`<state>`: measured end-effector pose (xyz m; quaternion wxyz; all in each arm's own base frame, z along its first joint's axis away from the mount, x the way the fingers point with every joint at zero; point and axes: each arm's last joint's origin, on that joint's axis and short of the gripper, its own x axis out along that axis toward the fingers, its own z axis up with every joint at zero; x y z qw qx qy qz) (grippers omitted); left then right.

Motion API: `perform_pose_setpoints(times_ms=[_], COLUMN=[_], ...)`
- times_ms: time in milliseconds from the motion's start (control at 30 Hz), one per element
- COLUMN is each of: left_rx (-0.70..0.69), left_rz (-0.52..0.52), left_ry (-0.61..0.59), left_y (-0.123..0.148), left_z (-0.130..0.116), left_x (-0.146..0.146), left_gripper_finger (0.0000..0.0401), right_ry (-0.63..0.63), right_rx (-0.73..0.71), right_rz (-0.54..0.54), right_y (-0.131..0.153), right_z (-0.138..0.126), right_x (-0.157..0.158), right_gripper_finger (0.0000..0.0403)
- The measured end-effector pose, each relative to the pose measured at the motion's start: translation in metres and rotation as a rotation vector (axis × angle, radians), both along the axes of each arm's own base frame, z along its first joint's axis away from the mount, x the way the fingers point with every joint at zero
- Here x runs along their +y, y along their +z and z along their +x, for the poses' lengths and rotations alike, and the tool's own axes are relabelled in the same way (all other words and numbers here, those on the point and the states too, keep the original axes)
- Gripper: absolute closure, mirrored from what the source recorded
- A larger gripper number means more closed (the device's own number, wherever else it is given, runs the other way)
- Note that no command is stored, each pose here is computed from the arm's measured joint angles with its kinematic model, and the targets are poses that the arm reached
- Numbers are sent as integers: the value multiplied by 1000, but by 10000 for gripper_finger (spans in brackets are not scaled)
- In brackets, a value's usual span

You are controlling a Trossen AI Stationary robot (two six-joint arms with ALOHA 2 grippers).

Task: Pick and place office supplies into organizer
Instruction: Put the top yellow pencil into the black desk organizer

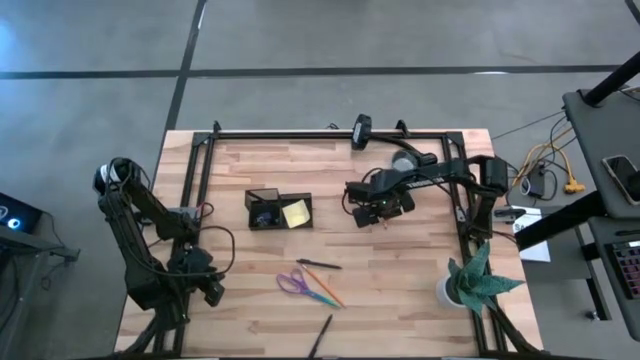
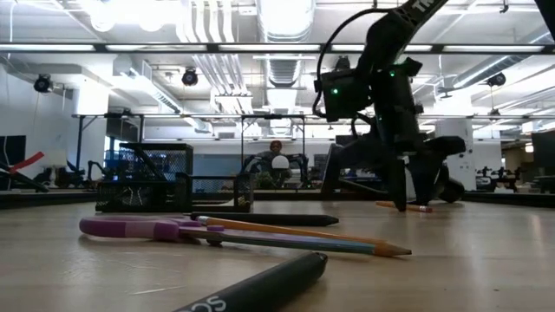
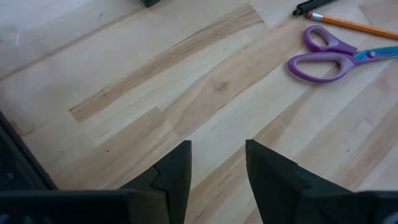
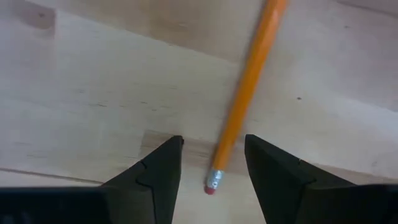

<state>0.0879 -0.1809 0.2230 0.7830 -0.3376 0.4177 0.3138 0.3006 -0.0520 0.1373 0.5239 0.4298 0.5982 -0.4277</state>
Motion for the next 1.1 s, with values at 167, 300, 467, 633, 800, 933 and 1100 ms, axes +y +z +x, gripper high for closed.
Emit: perform_pose_setpoints(times_ms=[167, 300, 467, 633, 800, 933, 1100], left_rx=[-1, -1, 0, 1, 2, 3, 5], left_rz=[-1, -3, 0, 2, 5, 13, 19], left_ry=[0, 0, -4, -7, -8, -8, -8], left_y=[0, 0, 0, 0, -1, -3, -4], left_z=[0, 0, 0, 0, 0, 0, -1], left_x=[0, 0, 0, 0, 0, 1, 2], left_gripper_finger=[269, 269, 269, 269, 269, 269, 269], right_ry=[-1, 22, 68, 119, 221, 320, 489], right_rx=[-19, -17, -5, -7, -22, -161, -185], right_rz=[6, 2, -34, -37, -63, -107, -266], right_y=[-9, -14, -16, -16, -4, 18, 64], right_z=[-3, -6, -8, -8, 4, 34, 58], right_x=[1, 1, 1, 1, 13, 32, 61], right_gripper_finger=[261, 311, 378, 388, 390, 391, 392])
